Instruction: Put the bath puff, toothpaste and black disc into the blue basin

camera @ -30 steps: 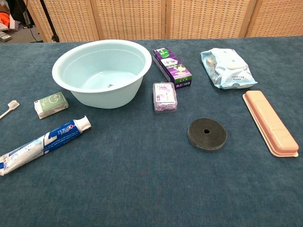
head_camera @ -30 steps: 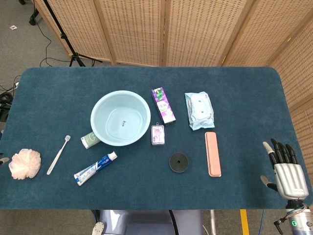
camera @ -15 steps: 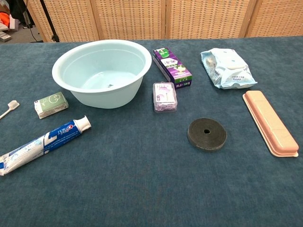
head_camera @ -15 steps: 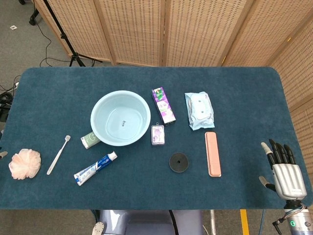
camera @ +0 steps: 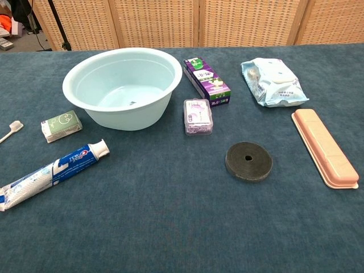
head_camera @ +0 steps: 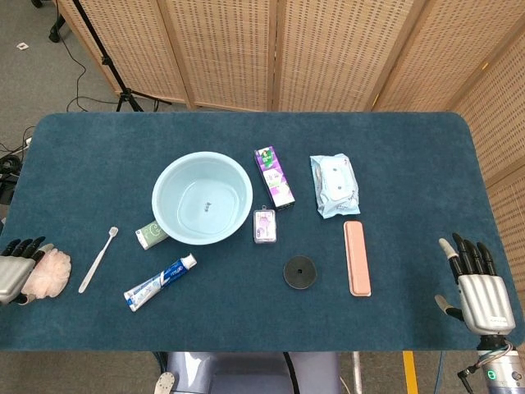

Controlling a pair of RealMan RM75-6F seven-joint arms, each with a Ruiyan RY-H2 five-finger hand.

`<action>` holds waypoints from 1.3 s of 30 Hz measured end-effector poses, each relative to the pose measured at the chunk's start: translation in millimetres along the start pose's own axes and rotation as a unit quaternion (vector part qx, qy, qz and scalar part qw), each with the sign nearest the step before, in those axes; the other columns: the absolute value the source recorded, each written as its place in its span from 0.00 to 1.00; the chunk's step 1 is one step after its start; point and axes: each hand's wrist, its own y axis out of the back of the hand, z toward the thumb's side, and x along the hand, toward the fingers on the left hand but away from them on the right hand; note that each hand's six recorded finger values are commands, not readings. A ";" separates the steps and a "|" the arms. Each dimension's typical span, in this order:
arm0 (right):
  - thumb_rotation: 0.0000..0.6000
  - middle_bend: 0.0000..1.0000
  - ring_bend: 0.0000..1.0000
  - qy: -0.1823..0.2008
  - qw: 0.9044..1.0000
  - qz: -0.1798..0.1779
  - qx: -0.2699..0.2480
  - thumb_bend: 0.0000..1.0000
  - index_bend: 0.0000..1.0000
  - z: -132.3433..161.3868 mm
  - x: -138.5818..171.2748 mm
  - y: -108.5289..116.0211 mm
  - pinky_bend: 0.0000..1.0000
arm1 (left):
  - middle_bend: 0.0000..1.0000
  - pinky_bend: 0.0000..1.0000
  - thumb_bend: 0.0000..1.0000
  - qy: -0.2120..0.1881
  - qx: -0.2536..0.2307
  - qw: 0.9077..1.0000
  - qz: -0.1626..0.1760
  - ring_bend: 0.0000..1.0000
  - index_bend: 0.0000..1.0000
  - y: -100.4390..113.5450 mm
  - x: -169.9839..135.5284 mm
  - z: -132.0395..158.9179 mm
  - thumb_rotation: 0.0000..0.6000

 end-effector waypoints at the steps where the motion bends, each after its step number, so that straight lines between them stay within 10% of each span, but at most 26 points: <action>1: 1.00 0.00 0.00 0.000 1.000 -0.001 0.000 0.21 0.06 -0.1 -0.1 0.5 0.00 | 0.00 0.07 0.19 -0.002 -0.002 1.000 0.001 0.00 0.07 -1.4 1.6 3.3 1.00; 14: 1.00 0.00 0.00 -0.005 1.000 -0.009 -0.007 0.20 0.06 -2.4 -0.6 3.9 0.00 | 0.47 0.46 0.47 -0.004 -0.012 1.000 0.027 0.40 0.82 -13.7 2.6 21.2 1.00; 28: 1.00 0.00 0.00 -0.012 1.000 -0.010 -0.015 0.21 0.06 -3.2 -1.1 3.2 0.00 | 0.51 0.49 0.49 -0.001 -0.048 0.994 0.102 0.45 0.87 26.5 12.3 24.4 1.00; 39: 1.00 0.00 0.00 -0.021 0.999 -0.003 -0.027 0.21 0.06 -7.3 -1.4 1.9 0.00 | 0.51 0.49 0.49 -0.023 -0.092 0.978 0.183 0.45 0.87 106.6 39.1 65.5 1.00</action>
